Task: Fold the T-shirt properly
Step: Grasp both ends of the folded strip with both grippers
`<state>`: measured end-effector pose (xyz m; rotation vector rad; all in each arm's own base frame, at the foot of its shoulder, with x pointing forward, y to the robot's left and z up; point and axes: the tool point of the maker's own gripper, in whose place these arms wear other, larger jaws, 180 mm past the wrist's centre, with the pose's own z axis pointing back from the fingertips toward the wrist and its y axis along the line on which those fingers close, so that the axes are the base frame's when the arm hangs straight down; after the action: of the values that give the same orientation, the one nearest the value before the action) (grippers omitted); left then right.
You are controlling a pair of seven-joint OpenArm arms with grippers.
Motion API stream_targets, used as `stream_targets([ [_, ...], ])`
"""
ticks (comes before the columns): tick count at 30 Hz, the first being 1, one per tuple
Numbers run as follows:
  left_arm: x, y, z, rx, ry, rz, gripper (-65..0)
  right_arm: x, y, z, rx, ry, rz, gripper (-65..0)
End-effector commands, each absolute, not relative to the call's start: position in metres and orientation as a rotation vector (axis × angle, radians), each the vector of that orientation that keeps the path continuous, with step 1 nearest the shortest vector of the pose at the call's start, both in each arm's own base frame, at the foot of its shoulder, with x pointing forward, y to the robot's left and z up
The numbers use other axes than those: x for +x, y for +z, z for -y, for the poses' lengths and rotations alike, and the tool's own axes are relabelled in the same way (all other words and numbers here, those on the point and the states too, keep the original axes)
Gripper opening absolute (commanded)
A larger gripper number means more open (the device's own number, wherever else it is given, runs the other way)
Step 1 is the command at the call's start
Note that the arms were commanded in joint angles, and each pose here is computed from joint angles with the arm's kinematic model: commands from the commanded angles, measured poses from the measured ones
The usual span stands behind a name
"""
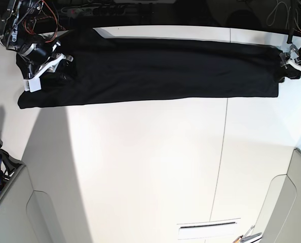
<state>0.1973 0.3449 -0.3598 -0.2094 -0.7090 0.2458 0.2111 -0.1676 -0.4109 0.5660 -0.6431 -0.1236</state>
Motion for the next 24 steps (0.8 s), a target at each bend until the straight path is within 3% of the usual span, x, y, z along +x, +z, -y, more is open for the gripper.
stream_targets([
  [1, 0.204, -0.348, -0.349, -0.201, 0.227, 0.745, -17.5, 0.219, -0.401, 0.171, 0.570, -0.110, 0.685, -65.0],
  [11, 0.191, -0.392, -0.344, -0.202, 0.235, 0.644, -17.4, 0.220, -0.398, 0.168, 0.596, -0.119, 0.694, -65.0],
  [19, 0.189, -0.396, -0.345, -0.196, 0.233, 0.637, -17.5, 0.218, -0.399, 0.167, 0.597, -0.115, 0.681, -65.0],
  [24, 0.185, -0.394, -0.321, -0.319, 0.176, 0.606, -17.5, 0.220, -0.395, 0.164, 0.624, -0.125, 0.697, -65.0],
])
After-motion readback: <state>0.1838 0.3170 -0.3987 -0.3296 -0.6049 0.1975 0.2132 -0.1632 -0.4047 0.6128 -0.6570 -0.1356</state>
